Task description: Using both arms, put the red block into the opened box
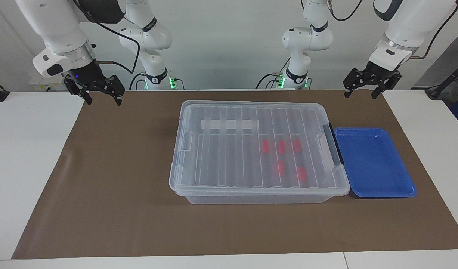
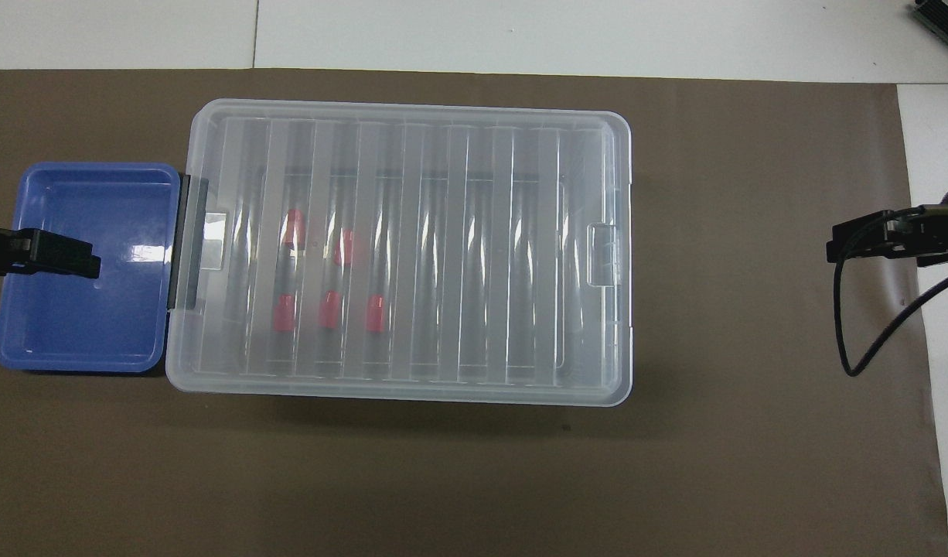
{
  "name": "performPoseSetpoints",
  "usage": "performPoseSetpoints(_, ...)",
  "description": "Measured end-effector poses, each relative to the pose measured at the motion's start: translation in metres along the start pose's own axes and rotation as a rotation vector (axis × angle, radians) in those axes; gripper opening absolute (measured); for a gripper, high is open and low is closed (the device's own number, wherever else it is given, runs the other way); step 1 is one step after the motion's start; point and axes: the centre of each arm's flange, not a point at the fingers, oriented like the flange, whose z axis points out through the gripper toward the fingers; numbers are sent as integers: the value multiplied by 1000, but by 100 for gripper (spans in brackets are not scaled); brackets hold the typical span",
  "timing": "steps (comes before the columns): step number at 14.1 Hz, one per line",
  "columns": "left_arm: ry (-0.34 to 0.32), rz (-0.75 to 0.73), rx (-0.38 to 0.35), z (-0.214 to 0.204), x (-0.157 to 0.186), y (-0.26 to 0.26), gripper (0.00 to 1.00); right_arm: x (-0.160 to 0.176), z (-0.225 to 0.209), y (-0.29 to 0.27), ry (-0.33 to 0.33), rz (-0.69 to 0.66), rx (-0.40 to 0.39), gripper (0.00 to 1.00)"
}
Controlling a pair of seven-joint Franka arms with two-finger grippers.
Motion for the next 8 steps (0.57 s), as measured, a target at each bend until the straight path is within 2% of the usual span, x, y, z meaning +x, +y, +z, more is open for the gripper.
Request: performPoseSetpoints(8,0,1,0,-3,-3,2,100,0,0,0,0,0,0,100)
